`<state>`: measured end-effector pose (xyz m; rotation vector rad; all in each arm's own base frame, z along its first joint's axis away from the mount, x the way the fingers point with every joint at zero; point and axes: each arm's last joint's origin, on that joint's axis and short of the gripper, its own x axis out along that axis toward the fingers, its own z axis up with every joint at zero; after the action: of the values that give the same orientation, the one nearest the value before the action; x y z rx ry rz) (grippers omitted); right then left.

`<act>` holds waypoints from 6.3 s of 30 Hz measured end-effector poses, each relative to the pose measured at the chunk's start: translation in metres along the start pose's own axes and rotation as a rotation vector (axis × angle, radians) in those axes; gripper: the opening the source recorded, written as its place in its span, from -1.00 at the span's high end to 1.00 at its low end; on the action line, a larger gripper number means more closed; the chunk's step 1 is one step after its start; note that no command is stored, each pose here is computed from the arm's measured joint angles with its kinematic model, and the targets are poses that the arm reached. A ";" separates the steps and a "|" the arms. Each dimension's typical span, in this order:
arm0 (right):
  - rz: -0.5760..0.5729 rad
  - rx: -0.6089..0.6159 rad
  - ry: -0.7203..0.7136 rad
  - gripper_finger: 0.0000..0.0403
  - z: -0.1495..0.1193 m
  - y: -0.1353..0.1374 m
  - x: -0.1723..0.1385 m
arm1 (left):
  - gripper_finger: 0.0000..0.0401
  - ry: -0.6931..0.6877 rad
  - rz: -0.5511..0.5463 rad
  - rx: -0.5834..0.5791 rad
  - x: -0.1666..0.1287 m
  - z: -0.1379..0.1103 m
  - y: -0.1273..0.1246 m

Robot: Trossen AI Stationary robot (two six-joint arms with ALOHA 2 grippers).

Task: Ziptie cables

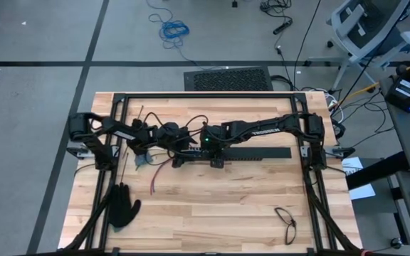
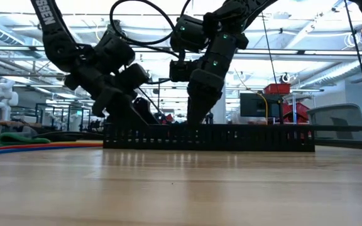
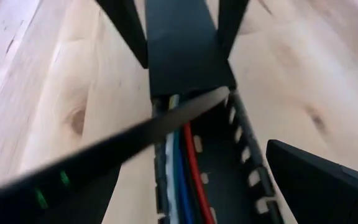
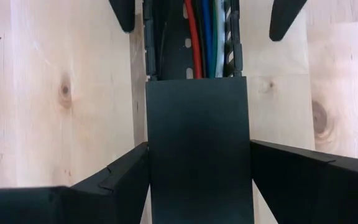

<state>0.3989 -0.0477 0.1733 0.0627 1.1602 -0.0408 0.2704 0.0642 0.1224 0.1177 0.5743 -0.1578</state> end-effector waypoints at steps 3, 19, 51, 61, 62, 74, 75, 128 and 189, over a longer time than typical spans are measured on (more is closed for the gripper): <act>0.000 0.000 -0.005 -0.23 0.000 0.000 0.000 | -0.95 0.009 0.016 -0.019 0.004 -0.002 0.001; -0.002 0.000 -0.012 -0.23 0.001 0.000 0.001 | -0.71 -0.023 0.019 -0.082 0.008 0.002 -0.003; -0.001 0.003 -0.011 -0.23 0.001 0.000 0.001 | -0.32 0.009 0.060 -0.060 0.011 0.001 -0.010; -0.001 0.003 -0.014 -0.23 0.001 0.000 0.001 | -0.19 0.008 0.060 -0.061 0.011 0.002 -0.010; -0.002 0.003 -0.019 -0.23 0.002 0.000 0.001 | -0.18 0.008 0.060 -0.061 0.011 0.002 -0.010; -0.002 -0.002 -0.092 -0.23 0.009 0.000 0.002 | -0.16 0.008 0.064 -0.060 0.011 0.002 -0.010; -0.002 -0.002 -0.098 -0.23 0.009 0.000 0.002 | -0.16 0.007 0.065 -0.060 0.011 0.002 -0.009; -0.001 -0.006 -0.084 -0.23 0.009 -0.001 0.012 | -0.71 0.111 0.057 0.021 -0.029 0.010 -0.020; -0.006 -0.012 -0.156 -0.23 0.014 -0.002 0.015 | -0.07 0.069 0.114 -0.136 -0.002 -0.004 -0.009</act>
<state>0.4180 -0.0504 0.1654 0.0452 1.0051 -0.0433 0.2650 0.0564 0.1199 0.0236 0.6438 -0.0039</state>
